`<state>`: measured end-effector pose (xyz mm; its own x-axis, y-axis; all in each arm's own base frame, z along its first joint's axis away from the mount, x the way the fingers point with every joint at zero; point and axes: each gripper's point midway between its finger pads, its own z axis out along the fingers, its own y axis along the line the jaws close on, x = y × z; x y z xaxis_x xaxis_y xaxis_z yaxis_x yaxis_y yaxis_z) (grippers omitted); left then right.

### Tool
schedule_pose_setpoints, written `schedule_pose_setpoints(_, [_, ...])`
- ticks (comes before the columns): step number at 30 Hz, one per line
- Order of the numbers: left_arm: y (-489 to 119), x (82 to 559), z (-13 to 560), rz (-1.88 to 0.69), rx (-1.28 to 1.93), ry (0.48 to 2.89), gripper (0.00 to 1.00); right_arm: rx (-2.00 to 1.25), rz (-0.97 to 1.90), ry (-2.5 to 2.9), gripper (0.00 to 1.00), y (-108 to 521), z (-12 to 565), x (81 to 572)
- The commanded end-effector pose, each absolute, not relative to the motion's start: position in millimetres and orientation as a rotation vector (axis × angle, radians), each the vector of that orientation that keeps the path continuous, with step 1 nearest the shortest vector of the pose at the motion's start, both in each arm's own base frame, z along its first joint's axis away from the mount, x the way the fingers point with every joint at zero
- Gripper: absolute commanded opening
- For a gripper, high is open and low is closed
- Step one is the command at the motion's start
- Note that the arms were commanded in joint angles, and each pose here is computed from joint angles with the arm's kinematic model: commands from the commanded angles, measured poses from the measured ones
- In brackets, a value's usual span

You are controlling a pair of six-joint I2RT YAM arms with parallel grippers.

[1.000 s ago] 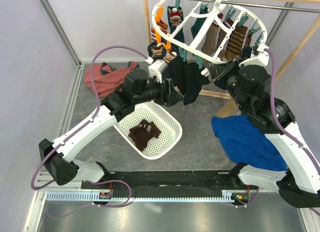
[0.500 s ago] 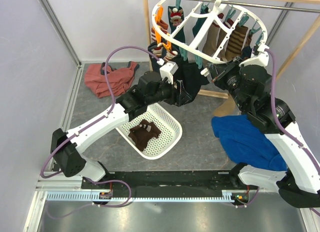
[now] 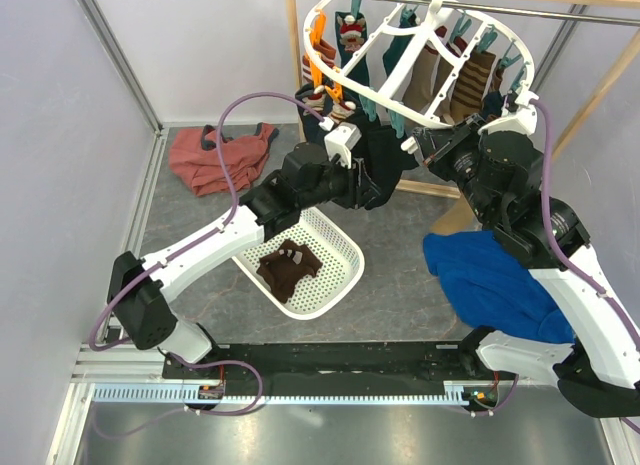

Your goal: Remove the socks clipped to the hanger

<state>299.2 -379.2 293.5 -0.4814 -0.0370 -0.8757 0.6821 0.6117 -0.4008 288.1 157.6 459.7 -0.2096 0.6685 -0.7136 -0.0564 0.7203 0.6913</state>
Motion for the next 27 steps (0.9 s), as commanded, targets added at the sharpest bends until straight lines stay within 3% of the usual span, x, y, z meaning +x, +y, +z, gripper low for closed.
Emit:
schedule_pose_setpoints(1, [-390, 293, 308, -1.01, 0.571, 1.816, 0.27, 0.506, 0.739, 1.639, 0.13, 159, 468, 288])
schedule_pose_setpoints(4, [-389, 283, 314, -1.046, 0.579, 1.811, 0.11, 0.506, 0.741, 1.642, 0.17, 159, 467, 288])
schedule_pose_setpoints(7, [-385, 274, 319, -1.078, 0.568, 1.816, 0.02, 0.507, 0.733, 1.648, 0.25, 157, 466, 286])
schedule_pose_setpoints(15, [-373, 251, 341, -1.148, 0.543, 1.782, 0.02, 0.521, 0.646, 1.688, 0.5, 139, 458, 276])
schedule_pose_setpoints(27, [-367, 242, 338, -1.04, 0.548, 1.79, 0.02, 0.48, 0.623, 1.805, 0.58, 139, 478, 261])
